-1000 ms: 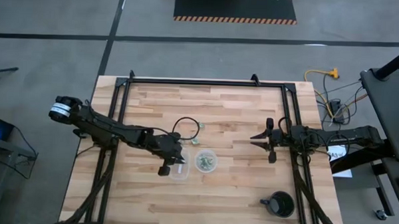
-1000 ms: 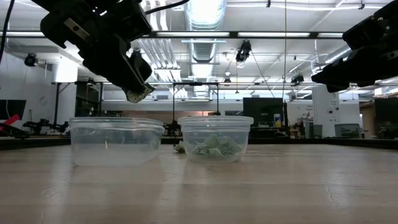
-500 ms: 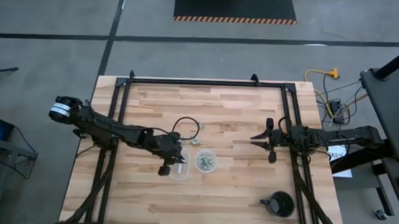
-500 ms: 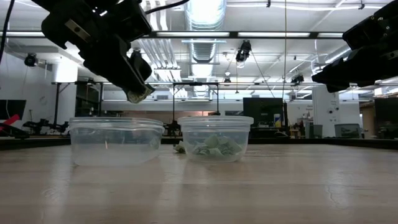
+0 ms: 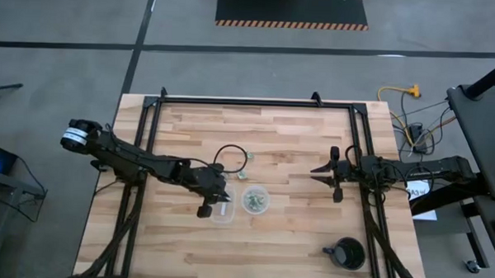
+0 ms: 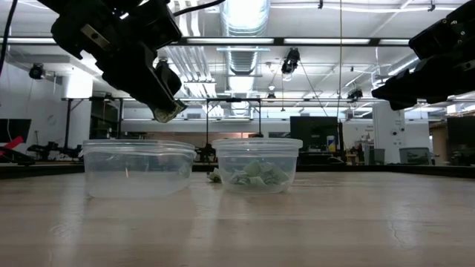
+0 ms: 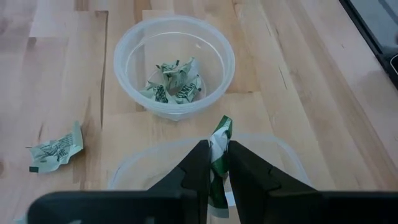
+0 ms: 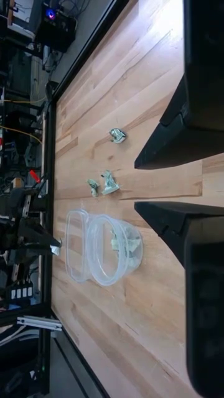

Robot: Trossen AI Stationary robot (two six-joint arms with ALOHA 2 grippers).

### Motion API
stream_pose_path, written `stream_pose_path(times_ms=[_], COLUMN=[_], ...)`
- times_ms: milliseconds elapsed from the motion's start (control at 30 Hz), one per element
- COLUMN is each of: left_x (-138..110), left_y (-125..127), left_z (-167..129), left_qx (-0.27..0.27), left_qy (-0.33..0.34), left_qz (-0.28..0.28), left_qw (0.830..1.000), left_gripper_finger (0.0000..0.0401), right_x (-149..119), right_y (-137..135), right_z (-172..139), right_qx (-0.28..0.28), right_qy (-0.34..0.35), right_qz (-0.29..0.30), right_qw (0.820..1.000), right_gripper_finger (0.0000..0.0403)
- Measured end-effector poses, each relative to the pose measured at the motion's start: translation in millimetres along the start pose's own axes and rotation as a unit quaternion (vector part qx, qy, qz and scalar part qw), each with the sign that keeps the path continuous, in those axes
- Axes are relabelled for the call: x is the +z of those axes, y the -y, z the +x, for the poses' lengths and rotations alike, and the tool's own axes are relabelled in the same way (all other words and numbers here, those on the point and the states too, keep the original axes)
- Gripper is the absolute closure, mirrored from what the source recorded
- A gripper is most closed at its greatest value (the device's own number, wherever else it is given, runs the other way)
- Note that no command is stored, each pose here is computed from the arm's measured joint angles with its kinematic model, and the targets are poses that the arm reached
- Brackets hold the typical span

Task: Pick and place items into bin
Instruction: Put the stevia packet into the left transparent bin

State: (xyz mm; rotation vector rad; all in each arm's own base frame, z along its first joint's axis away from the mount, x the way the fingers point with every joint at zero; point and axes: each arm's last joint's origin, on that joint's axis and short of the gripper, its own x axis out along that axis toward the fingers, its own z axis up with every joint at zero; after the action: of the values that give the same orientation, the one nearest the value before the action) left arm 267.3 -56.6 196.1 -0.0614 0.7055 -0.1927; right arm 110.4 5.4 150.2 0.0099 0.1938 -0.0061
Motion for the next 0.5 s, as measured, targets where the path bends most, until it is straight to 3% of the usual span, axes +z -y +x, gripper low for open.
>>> stream_pose_path(times_ms=[500], left_x=[6.8], left_y=[0.8], left_z=[-0.2], left_qx=[-0.003], left_qy=[0.035], left_qz=[0.002], left_qw=[0.999], left_gripper_finger=[0.036], right_x=[0.0], right_y=[0.0], right_z=[0.0], right_qx=[0.0], right_qy=[0.0], right_qz=[0.001], right_qw=[1.0], right_gripper_finger=[0.0331])
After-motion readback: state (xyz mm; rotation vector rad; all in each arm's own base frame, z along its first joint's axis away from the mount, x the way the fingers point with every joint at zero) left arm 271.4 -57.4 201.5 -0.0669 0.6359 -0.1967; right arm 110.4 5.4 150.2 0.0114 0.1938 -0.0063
